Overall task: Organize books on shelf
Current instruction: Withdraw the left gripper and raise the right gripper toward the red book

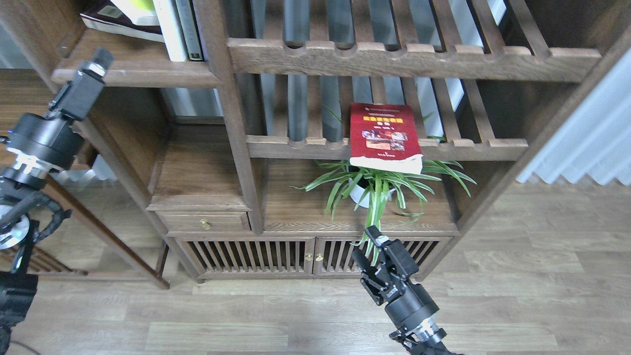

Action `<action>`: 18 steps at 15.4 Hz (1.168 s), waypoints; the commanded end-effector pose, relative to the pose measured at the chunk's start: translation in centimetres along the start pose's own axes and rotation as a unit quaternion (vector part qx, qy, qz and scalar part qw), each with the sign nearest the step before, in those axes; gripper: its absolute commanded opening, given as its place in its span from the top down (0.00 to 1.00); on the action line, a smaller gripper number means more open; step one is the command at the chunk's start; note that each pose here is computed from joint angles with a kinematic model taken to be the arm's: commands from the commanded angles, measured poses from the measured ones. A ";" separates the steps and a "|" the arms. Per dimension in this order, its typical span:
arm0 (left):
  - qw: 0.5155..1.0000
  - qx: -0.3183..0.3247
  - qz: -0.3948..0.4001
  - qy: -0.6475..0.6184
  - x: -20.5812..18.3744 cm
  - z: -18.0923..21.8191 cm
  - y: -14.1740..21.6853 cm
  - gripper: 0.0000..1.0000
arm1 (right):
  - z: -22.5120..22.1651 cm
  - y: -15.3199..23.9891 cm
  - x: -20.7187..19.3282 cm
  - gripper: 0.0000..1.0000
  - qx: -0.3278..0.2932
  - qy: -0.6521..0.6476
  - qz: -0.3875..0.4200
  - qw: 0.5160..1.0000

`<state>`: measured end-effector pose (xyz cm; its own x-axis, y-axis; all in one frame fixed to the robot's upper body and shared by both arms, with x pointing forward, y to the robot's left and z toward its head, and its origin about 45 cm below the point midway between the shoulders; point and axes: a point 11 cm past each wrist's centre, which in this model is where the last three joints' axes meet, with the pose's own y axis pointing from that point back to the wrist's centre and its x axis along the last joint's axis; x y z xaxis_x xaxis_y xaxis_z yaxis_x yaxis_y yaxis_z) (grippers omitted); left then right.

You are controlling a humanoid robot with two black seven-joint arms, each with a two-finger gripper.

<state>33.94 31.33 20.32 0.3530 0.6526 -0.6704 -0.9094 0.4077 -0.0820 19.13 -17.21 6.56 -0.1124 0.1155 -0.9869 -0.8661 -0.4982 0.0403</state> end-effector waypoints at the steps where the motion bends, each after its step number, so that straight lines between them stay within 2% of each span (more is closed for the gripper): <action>1: 0.998 0.017 0.063 0.025 3.2 -2.6 3.9 0.00 | 1.0 -0.6 0.1 0.02 -0.020 -0.001 0.000 1.000; 5: 0.995 0.000 0.085 0.043 4.5 -2.3 5.0 0.00 | 0.1 -4.2 -2.4 0.02 -0.035 0.007 -0.039 0.999; 8: 0.992 -0.007 0.112 0.056 5.9 -2.4 6.5 0.00 | 0.4 -6.0 -1.8 0.02 -0.056 0.011 0.008 0.998; 10: 0.991 -0.003 0.120 0.060 6.2 -2.8 7.0 0.00 | -1.5 -6.9 -0.2 0.02 -0.032 0.022 0.054 0.998; 12: 0.989 0.003 0.130 0.065 6.5 -3.6 7.9 0.00 | -2.8 -7.5 0.2 0.02 -0.023 0.030 0.067 0.997; 18: 0.989 0.004 0.135 0.066 6.7 -3.8 8.4 0.00 | -5.0 -11.5 -3.3 0.02 -0.007 0.043 0.035 0.998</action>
<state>27.88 36.65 12.38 0.0664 0.6486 -0.7582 -0.9641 0.2374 0.1186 28.93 -15.93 6.66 -0.1638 -0.0082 -0.9865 -0.8314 -0.5370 0.1425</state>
